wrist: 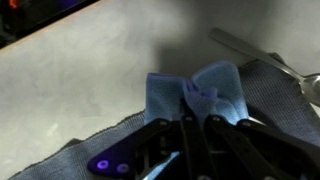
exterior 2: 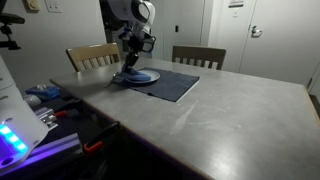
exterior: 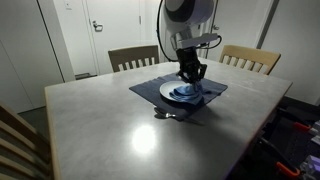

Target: Use the blue towel to wipe the white plate

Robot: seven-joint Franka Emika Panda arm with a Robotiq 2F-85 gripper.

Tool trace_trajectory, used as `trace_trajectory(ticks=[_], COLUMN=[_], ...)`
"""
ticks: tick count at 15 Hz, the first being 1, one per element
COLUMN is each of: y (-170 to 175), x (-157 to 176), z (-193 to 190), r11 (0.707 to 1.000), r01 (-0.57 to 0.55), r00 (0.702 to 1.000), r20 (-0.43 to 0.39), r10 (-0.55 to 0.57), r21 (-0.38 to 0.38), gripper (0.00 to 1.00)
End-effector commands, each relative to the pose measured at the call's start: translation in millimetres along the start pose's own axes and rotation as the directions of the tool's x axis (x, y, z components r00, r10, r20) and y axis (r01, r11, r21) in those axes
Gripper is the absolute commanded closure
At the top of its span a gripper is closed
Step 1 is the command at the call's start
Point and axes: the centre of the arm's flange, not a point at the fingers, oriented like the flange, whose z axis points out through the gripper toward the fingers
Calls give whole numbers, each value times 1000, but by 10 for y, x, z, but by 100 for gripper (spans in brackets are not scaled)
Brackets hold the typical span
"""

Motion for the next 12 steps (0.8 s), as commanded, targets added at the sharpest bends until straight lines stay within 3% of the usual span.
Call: trace_trajectory(ticks=[1,3,4,9,12], y=[86,140,137,-16,-107], x=[114,166,200,308,336], z=[75,134,161,122,7], r11=[982,959,954,936,924], r01=[-86,-167,-200,-346,-379], r00=[996,986,979,912,869], r20=[9,-49,-84,-255,-323], r10=[88,160,185,321,376], r21=[-168,-230,-225,-60,55], gripper=[98,98,98,98,98])
